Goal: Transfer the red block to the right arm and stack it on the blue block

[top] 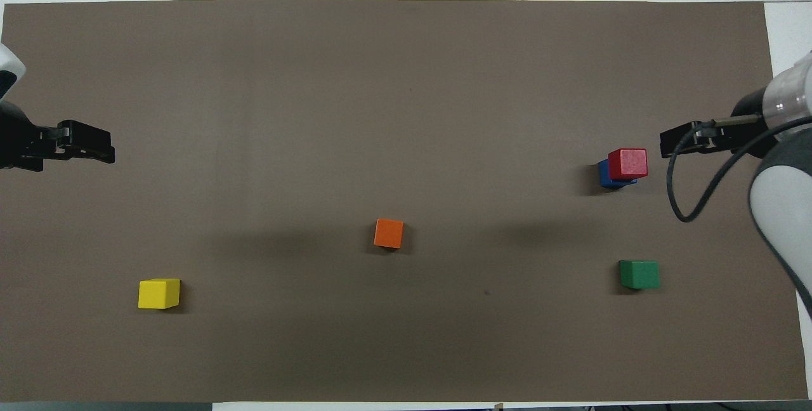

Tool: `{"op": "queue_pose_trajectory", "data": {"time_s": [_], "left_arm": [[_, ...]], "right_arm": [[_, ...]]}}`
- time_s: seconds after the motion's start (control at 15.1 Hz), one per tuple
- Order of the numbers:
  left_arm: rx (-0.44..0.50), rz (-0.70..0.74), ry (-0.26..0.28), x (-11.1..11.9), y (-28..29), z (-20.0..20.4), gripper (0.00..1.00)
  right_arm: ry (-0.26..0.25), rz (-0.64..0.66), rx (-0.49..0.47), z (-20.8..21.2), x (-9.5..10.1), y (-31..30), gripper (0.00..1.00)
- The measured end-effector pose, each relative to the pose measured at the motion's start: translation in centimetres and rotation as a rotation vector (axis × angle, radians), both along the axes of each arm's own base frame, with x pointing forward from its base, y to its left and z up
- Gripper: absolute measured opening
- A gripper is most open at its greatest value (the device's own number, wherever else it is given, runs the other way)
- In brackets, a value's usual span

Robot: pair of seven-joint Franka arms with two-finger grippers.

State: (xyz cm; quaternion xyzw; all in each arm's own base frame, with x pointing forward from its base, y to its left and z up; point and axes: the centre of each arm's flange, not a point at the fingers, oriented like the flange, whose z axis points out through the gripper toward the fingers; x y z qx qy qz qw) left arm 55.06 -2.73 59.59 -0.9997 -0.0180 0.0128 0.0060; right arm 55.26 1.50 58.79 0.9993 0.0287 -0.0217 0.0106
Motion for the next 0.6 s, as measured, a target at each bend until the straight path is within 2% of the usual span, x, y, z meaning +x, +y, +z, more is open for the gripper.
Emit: {"op": "queue_pose_trajectory", "data": {"time_s": [0.13,0.27,0.6], "left_arm": [[0.0,0.003,0.001,0.0,0.1,0.0,1.0],[0.0,0.006,0.002,0.0,0.3,0.0,1.0],[0.0,0.008,0.002,0.0,0.4,0.0,1.0]], "right_arm": [[0.053,0.02,0.001,2.4,-1.1,-0.9,1.0],[0.082,0.023,0.005,3.5,-1.9,-2.3,1.0],[0.089,0.024,0.008,3.5,-2.0,-3.7,1.0]]}}
